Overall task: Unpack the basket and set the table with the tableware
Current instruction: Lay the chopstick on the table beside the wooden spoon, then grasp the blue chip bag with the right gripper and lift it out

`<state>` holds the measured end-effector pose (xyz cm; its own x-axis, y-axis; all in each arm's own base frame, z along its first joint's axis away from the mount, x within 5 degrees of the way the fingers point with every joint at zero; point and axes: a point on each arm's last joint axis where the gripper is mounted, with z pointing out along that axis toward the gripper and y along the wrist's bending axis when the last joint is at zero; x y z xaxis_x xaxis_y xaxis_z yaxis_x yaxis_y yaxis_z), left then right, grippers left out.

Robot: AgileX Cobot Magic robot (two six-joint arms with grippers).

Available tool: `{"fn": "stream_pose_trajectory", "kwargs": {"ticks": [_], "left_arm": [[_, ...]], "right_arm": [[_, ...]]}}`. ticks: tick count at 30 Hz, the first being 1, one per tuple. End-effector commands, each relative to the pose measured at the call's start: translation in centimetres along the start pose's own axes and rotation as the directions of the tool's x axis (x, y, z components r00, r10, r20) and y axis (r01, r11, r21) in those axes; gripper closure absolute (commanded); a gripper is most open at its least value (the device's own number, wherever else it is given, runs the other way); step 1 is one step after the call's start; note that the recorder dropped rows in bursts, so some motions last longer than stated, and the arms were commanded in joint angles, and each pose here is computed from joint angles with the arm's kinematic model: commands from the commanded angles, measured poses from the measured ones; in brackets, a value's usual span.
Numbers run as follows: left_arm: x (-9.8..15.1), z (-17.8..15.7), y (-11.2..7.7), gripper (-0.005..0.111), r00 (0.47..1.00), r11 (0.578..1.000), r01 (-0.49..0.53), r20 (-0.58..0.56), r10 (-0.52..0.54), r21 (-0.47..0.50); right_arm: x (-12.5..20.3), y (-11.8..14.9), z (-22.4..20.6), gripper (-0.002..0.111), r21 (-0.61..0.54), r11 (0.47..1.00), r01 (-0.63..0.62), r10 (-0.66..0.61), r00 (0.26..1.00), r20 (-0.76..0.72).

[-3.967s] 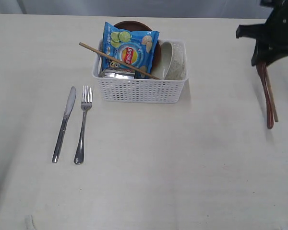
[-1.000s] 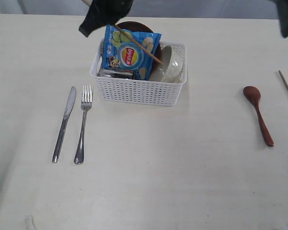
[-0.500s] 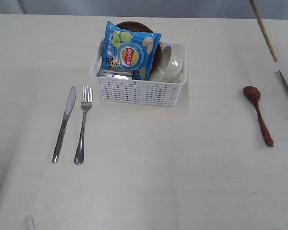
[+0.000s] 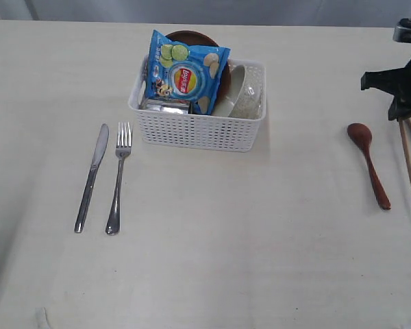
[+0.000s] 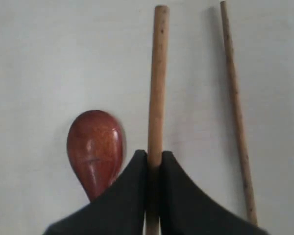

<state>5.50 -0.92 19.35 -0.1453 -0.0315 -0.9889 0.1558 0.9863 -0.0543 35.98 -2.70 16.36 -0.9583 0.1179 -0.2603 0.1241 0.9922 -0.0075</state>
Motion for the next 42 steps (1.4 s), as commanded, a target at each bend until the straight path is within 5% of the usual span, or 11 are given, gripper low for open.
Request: {"fn": "stream_pose_trajectory", "kwargs": {"ticks": [1,13,18,22,26,32,42], "left_arm": [[0.0,0.0,0.0,0.107,1.0,1.0,0.003,0.013,-0.003,0.002],[0.0,0.0,0.0,0.107,1.0,1.0,0.003,0.013,-0.003,0.002],[0.0,0.0,0.0,0.107,1.0,1.0,0.003,0.013,-0.003,0.002],[0.0,0.0,0.0,0.107,1.0,1.0,0.003,0.013,-0.003,0.002],[0.0,0.0,0.0,0.107,1.0,1.0,0.003,0.013,-0.003,0.002],[0.0,0.0,0.0,0.107,1.0,1.0,0.003,0.013,-0.003,0.002],[0.0,0.0,0.0,0.107,1.0,1.0,0.003,0.013,-0.003,0.002]], "right_arm": [[0.2,-0.5,1.3,0.108,0.02,0.999,0.029,-0.028,1.0,-0.006],[1.3,-0.5,4.8,0.108,0.022,0.999,0.043,-0.039,0.99,-0.138],[1.3,-0.4,4.7,0.067,0.017,0.999,0.034,-0.031,0.989,-0.142],[-0.3,-0.2,2.1,0.068,0.0,1.0,0.003,-0.003,0.996,-0.093],[-3.3,1.2,-4.3,0.068,-0.157,0.988,-0.003,0.01,0.999,0.044],[-5.1,8.4,-11.6,0.067,-0.4,0.834,0.381,-0.273,0.914,0.301],[-4.2,18.0,-15.9,0.043,-0.272,0.641,0.718,-0.503,0.66,0.558]]}}
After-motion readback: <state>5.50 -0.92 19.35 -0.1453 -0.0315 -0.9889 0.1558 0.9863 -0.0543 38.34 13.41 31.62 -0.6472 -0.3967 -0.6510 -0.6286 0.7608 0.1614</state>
